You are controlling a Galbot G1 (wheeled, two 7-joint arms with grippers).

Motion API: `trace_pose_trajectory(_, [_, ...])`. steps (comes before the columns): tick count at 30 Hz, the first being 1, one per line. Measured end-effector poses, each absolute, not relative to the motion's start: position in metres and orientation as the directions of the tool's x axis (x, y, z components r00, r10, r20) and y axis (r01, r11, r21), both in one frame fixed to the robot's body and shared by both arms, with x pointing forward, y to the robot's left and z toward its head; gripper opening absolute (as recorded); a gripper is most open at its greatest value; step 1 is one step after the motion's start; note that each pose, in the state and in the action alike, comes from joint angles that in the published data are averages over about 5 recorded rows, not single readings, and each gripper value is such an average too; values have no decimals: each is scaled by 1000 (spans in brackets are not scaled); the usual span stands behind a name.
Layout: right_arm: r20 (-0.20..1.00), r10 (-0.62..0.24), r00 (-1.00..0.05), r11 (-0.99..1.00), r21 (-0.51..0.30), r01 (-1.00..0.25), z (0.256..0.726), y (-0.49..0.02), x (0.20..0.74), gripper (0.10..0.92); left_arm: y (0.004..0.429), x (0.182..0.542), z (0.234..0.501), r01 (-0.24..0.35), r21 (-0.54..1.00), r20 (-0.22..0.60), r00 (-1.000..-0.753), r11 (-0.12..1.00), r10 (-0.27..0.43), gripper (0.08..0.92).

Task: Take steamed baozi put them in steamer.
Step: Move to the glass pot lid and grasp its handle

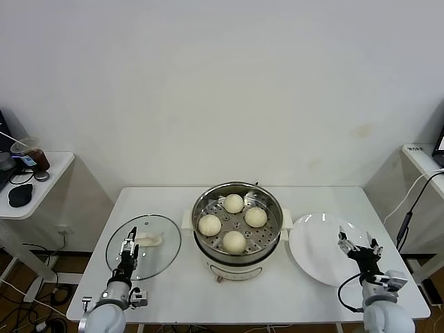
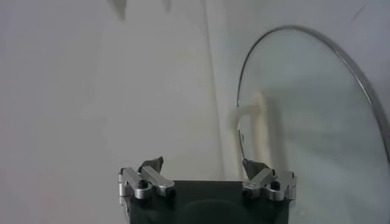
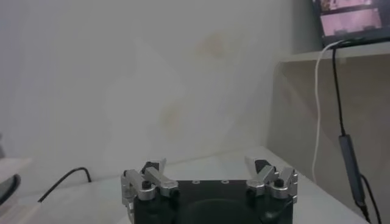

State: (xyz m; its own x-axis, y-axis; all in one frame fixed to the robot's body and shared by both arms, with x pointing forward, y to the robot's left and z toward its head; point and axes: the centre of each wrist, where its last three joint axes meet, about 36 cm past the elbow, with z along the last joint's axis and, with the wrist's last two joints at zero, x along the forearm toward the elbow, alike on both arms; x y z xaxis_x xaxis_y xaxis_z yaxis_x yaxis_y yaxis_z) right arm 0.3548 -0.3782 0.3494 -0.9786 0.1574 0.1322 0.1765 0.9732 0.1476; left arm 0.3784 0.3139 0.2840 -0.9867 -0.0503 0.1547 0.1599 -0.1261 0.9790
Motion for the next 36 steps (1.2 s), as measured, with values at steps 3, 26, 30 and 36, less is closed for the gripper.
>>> trace_pose_trajectory(3, [135,160,-978,973,147,180,348,-378,353,823,313,383,280,167,978,161,-985,-121,-59,823])
trace_pose_trajectory(26, [149,185,-972,970,132,205,339,-382,344,823,303,422,273,172,982,159,-976,-83,-147,823])
trace_pose_trajectory(30, [151,188,-970,969,130,208,338,-383,342,823,302,429,270,165,983,152,-976,-75,-158,823])
trace_pose_trajectory(36, [160,197,-967,968,125,217,333,-387,339,823,303,439,269,153,986,140,-975,-68,-172,823])
